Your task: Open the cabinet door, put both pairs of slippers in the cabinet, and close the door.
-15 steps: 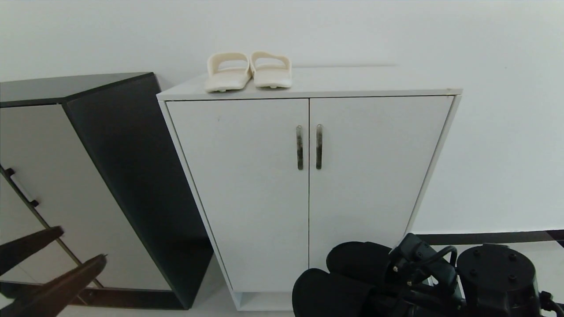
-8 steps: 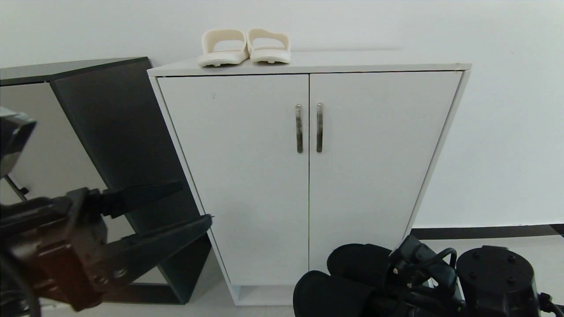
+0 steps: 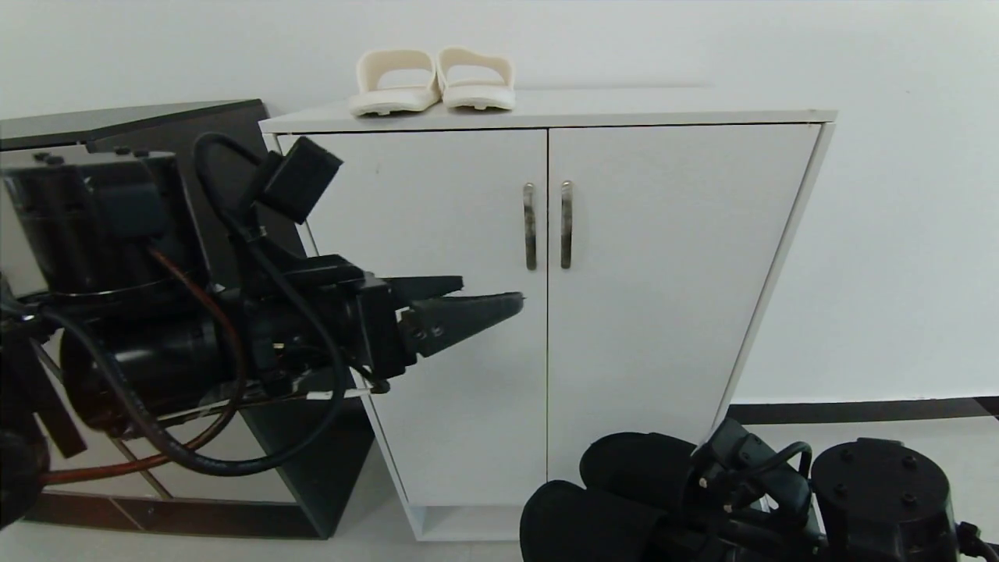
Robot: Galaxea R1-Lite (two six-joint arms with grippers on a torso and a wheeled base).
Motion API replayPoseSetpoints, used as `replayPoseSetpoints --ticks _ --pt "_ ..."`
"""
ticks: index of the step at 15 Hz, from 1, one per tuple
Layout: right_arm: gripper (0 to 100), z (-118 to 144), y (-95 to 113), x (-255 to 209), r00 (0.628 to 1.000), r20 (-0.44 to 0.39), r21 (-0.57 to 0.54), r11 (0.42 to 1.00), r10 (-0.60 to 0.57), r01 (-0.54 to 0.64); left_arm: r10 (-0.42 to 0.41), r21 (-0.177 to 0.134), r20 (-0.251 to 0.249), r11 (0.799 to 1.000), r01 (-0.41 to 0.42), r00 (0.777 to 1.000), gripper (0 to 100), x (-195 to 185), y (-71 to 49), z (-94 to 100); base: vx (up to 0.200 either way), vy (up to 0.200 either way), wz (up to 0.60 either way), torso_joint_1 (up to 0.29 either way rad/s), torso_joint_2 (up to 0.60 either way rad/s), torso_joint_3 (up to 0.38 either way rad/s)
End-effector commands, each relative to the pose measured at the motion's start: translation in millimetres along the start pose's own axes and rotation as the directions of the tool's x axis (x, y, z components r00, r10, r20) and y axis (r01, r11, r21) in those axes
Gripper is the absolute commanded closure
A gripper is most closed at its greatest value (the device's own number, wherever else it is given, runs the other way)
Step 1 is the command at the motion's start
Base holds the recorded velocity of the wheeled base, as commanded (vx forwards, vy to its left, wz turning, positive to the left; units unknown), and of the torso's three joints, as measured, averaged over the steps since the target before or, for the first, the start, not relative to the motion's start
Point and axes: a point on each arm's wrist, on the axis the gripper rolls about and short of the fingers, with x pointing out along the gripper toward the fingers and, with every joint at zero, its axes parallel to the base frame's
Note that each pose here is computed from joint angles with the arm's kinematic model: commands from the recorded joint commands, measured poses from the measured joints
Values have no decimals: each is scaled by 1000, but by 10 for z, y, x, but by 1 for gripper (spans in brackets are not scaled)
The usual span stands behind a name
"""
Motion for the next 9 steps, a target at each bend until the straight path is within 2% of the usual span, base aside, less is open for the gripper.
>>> replayPoseSetpoints --ticks 1,4,6,9 --pt "100 -2 4 -5 1000 7 0 1000 7 -7 -94 -24 -21 995 94 995 0 361 -71 37 0 0 0 0 0 0" --pt "100 -37 2 -17 1000 2 -1 1000 19 -19 -138 -25 -21 990 137 990 0 705 -43 90 0 0 0 0 0 0" --pt "100 -39 3 -7 1000 1 -1 1000 19 -19 -163 -52 -18 985 162 986 0 928 35 122 0 0 0 0 0 0" --pt "100 -77 -1 0 1000 -5 -2 1000 16 -16 -157 -54 -14 986 156 988 0 1083 95 126 0 0 0 0 0 0"
